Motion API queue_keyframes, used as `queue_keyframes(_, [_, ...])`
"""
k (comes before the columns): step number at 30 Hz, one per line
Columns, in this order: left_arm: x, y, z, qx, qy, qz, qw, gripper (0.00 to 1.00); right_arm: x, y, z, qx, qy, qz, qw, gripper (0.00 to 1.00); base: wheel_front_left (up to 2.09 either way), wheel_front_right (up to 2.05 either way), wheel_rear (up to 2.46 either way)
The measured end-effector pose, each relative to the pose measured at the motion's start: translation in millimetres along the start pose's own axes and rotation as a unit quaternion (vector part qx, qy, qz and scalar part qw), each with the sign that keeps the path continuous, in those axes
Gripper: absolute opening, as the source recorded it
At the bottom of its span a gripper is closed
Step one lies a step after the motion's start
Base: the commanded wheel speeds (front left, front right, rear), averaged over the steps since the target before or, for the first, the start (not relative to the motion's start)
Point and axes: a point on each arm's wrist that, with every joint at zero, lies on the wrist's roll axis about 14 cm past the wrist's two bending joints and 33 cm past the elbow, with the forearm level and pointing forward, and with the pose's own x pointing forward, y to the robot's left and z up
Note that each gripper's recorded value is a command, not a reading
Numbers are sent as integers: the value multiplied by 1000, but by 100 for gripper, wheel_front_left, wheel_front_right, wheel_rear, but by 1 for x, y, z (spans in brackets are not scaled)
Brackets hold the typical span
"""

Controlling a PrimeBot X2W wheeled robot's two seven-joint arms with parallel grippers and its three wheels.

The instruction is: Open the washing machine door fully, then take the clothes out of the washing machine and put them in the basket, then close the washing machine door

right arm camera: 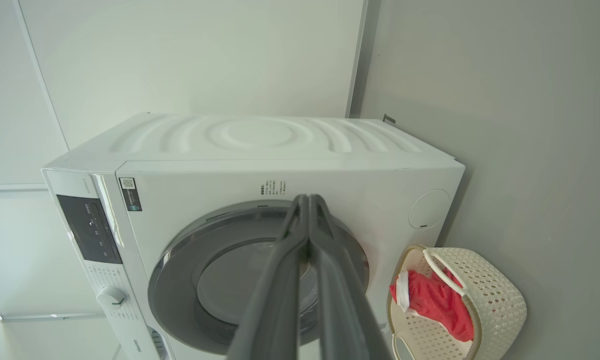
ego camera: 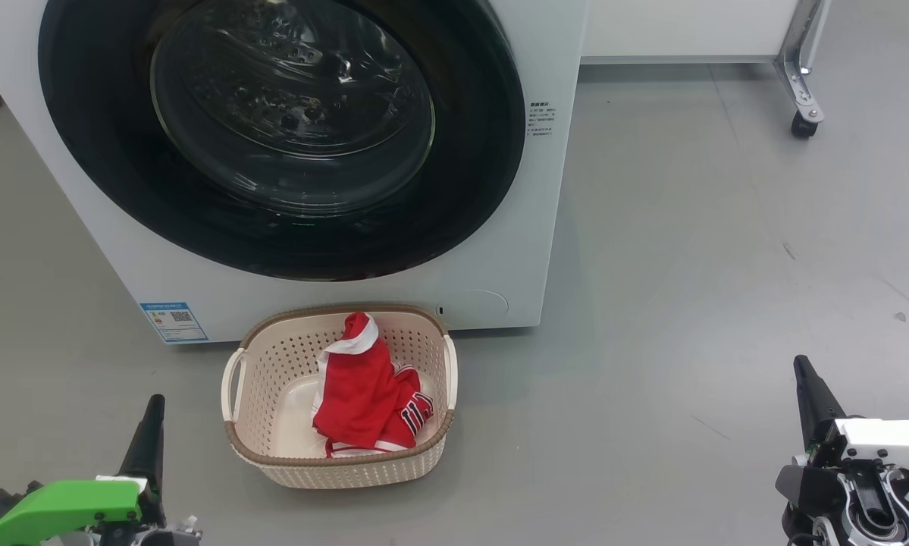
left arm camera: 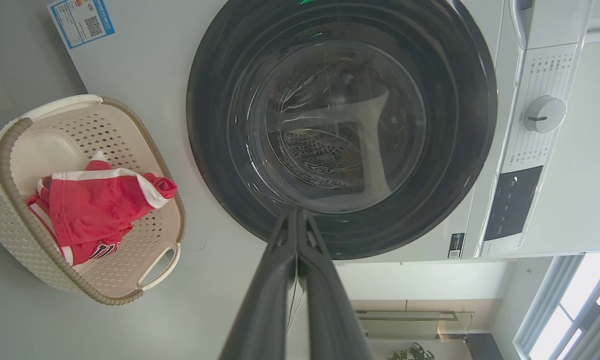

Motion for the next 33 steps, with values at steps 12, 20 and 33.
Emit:
queue_keyframes(12, [0,1,0,0,0,2,1000,0,0,0,0,0,0,0,1000,0,0,0,0])
queue_keyframes(20, [0,2,0,0,0,3,1000,0,0,-1,0,0,-1,-1,1000,0,0,0,0])
queue_keyframes(33, [0,2,1,0,0,3,1000,0,0,-1,1,0,-1,-2,1000,0,0,0,0])
